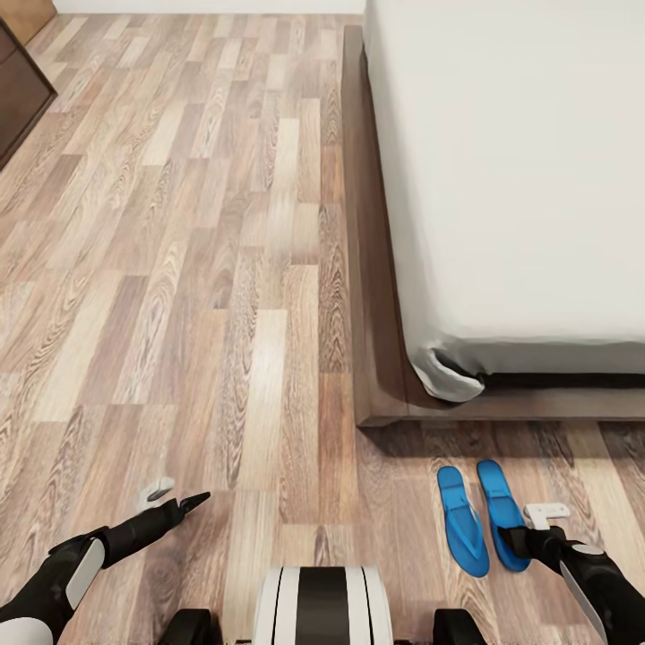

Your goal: In the bedroom, move the book from the bed onto either nightstand, and place the two sandals side by side next to the bed.

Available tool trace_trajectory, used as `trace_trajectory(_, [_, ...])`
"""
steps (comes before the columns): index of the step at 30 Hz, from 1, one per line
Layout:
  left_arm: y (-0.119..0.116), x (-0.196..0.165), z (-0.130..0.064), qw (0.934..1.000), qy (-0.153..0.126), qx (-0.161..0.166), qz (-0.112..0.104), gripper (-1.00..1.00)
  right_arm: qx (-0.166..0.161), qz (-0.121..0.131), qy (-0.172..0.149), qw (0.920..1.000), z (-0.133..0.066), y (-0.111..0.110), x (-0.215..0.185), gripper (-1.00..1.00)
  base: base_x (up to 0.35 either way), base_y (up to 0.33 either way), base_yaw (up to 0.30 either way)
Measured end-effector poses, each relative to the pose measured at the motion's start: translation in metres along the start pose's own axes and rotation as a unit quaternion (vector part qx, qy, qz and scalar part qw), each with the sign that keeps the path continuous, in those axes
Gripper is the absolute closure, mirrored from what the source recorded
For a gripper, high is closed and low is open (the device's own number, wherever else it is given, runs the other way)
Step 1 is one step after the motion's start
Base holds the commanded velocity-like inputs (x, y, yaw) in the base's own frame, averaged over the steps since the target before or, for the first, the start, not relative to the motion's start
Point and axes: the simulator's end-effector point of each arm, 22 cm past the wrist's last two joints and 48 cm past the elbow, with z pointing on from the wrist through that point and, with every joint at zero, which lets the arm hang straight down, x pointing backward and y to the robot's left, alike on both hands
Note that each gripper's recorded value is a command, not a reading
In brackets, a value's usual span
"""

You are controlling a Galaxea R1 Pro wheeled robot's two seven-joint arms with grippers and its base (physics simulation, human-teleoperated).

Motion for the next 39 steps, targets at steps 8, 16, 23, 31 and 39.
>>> trace_trajectory(8, [0.012, 0.012, 0.006, 0.9999, 0.012, -0.007, -0.008, -1.0, 0.0, -0.006, -0.016, 0.9999, 0.008, 0.0, 0.003, 1.0, 0.0, 0.0, 0.0])
trace_trajectory(16, [0.013, 0.013, 0.006, 0.9998, 0.013, -0.008, -0.009, -1.0, 0.001, -0.007, -0.02, 0.9998, 0.009, 0.0, 0.003, 1.0, 0.0, 0.0, 0.0])
trace_trajectory(23, [0.008, 0.007, 0.003, 0.9999, 0.007, -0.005, -0.005, -1.0, -0.002, 0.003, -0.006, 1.0, 0.005, 0.001, 0.001, 1.0, 0.0, 0.0, 0.0])
trace_trajectory(31, [-0.003, -0.003, -0.002, 1.0, -0.003, 0.002, 0.002, -1.0, 0.0, 0.002, -0.005, 1.0, -0.002, -0.001, -0.004, 1.0, 0.0, 0.0, 0.0])
trace_trajectory(39, [-0.007, -0.008, -0.005, 0.9999, -0.008, 0.004, 0.005, -1.0, 0.0, 0.002, -0.011, 0.9999, -0.006, -0.001, -0.009, 1.0, 0.0, 0.0, 0.0])
